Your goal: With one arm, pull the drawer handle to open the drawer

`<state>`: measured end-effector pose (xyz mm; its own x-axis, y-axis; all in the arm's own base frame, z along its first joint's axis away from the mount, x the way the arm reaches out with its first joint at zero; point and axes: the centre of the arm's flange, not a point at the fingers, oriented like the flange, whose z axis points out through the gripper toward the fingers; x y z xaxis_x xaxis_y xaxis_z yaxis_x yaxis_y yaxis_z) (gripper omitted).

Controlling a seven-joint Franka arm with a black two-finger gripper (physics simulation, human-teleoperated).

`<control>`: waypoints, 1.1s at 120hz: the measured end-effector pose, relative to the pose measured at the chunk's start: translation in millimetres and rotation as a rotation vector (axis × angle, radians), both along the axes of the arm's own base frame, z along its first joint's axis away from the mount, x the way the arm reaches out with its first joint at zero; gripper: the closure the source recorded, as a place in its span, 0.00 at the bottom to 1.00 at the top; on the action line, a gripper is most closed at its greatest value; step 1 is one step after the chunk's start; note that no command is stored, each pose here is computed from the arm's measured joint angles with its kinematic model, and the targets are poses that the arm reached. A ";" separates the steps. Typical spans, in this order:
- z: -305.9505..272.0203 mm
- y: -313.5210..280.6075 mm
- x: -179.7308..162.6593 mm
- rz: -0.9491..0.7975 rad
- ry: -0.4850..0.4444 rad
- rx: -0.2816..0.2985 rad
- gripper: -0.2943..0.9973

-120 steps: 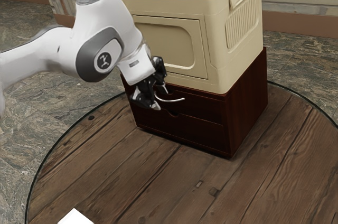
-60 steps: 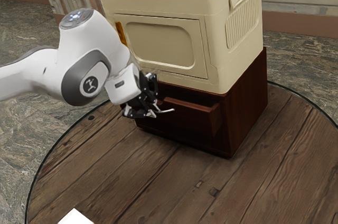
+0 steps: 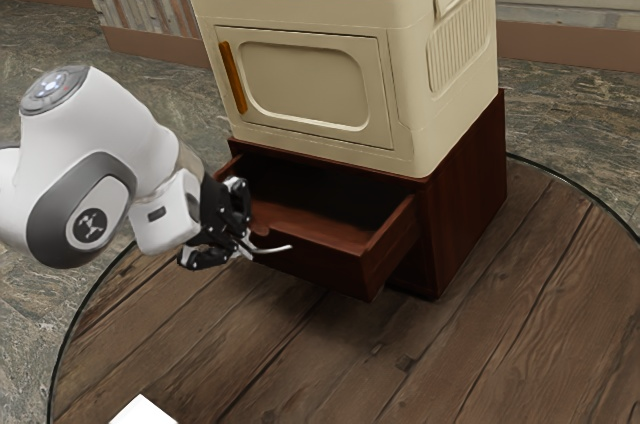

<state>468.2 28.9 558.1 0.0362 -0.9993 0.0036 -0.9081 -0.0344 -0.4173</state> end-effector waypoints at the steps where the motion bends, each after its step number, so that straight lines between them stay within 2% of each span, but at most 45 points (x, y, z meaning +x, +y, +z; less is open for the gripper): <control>1: -0.5 -0.1 -1.2 -0.001 0.000 0.000 0.83; 49: -4.4 -6.7 -53.9 -0.023 -0.018 -0.030 0.79; 66: -6.8 -5.6 -57.7 -0.024 -0.010 -0.035 0.77; 102: 13.0 -8.6 -62.6 -0.028 -0.005 -0.061 0.64; 118: 76.6 -9.4 -51.0 -0.030 -0.012 -0.095 0.59; 132: 121.2 1.5 5.8 -0.012 0.071 -0.095 0.46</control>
<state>474.1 30.4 679.3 0.0274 -0.9949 0.0966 -0.9359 -0.0595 -0.3471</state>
